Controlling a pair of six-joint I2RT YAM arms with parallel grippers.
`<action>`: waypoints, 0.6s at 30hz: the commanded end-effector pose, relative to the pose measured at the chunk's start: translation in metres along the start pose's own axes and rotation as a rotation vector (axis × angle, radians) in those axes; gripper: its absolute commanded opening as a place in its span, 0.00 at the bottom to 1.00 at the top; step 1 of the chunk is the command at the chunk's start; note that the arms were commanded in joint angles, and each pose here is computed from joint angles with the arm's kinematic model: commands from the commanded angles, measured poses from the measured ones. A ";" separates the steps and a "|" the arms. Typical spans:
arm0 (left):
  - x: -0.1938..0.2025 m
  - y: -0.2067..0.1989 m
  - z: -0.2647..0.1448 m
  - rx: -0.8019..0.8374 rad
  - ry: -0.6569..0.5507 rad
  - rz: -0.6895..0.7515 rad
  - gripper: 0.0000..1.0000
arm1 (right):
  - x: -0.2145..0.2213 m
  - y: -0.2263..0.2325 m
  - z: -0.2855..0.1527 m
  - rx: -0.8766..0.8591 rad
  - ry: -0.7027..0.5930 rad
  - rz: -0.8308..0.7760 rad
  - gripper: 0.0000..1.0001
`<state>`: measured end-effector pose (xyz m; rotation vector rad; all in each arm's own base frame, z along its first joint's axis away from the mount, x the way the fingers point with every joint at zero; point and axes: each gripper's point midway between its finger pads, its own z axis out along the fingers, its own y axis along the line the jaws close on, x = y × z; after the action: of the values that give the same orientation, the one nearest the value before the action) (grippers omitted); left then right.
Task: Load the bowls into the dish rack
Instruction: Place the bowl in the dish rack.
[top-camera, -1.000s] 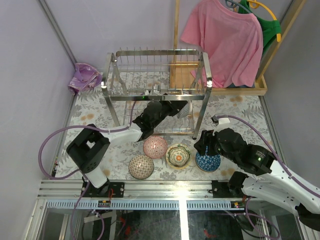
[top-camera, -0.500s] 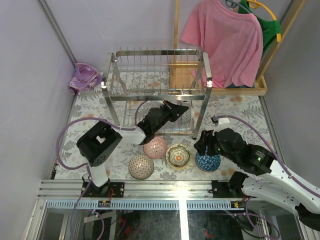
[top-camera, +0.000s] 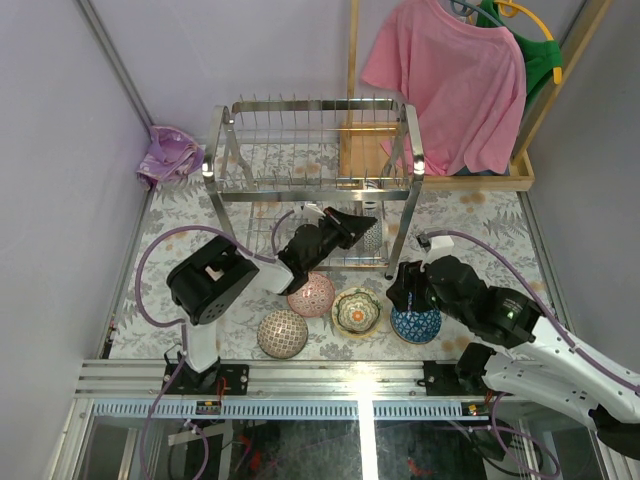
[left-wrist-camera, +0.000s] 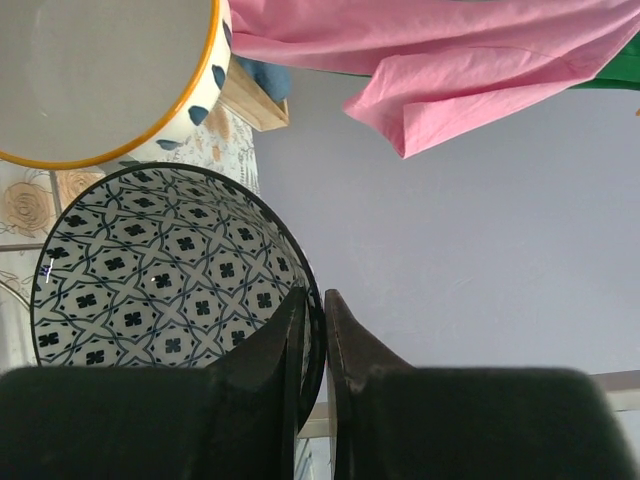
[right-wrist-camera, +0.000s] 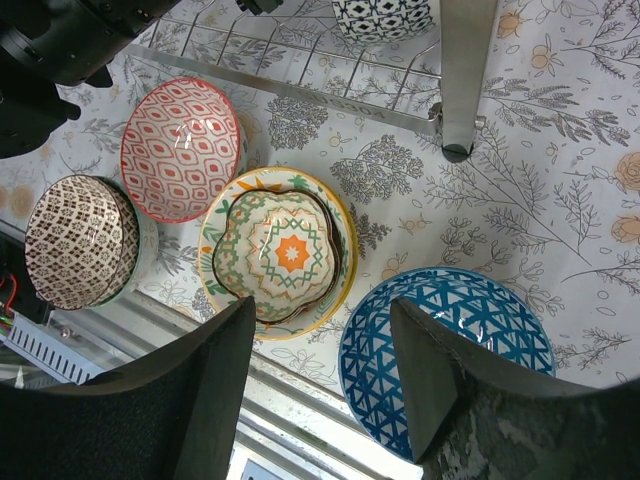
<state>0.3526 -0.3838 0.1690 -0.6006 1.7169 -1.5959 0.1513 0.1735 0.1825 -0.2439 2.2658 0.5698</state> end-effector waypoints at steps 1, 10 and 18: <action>0.003 -0.038 0.002 0.155 0.002 -0.063 0.00 | 0.002 0.005 0.000 -0.037 0.009 -0.023 0.63; 0.010 -0.031 0.004 0.128 0.016 -0.055 0.00 | 0.003 0.003 -0.001 -0.031 0.006 -0.025 0.63; 0.012 0.001 -0.007 -0.036 0.026 0.042 0.00 | 0.005 0.001 -0.002 -0.032 0.006 -0.022 0.63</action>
<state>0.3491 -0.3886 0.1622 -0.6123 1.7283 -1.6074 0.1500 0.1717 0.1796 -0.2434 2.2633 0.5713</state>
